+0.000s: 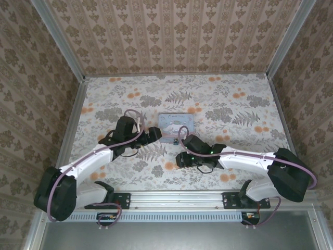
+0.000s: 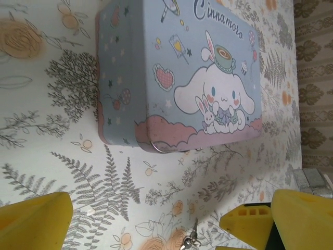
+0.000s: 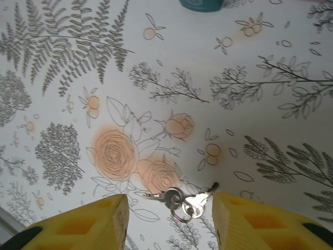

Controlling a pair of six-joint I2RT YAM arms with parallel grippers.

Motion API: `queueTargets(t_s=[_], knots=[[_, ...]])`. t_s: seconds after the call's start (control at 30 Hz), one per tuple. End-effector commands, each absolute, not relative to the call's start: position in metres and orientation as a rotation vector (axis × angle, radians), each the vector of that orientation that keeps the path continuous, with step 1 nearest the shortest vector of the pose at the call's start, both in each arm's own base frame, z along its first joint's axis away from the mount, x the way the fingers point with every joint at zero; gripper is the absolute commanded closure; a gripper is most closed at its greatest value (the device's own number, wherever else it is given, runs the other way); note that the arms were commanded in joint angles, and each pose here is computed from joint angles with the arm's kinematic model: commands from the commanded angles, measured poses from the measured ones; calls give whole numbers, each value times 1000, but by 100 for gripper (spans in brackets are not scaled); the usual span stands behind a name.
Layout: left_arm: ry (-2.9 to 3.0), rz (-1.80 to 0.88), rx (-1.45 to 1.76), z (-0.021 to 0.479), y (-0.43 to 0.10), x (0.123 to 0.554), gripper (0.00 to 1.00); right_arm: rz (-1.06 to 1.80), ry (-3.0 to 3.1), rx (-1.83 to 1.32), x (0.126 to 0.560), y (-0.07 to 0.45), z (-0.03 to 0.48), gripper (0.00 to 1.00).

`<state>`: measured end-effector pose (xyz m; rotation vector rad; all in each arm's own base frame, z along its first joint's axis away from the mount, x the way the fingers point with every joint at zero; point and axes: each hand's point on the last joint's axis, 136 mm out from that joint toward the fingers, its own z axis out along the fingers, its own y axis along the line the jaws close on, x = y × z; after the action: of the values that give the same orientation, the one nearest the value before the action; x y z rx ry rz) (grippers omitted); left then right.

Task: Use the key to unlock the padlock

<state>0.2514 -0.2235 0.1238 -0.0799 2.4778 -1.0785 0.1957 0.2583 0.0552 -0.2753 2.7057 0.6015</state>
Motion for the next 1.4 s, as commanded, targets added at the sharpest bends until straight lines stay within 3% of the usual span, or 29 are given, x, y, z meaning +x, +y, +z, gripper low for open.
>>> queueTargets(t_s=[0.0,0.3,0.47,1.37], knots=[[2450,-991,-92,131,-214,258,0,495,2718,-349,196,252,57,52],[2455,-934,-118,132,-204,258,0,440,2625,-1002,176,257,75,52],[2469,-996,-190,130,-203,257,0,334,2660,-1240,166,252,56,54],[2505,-1078,-360,120,-193,266,0,136,2694,-1476,169,263,21,58]])
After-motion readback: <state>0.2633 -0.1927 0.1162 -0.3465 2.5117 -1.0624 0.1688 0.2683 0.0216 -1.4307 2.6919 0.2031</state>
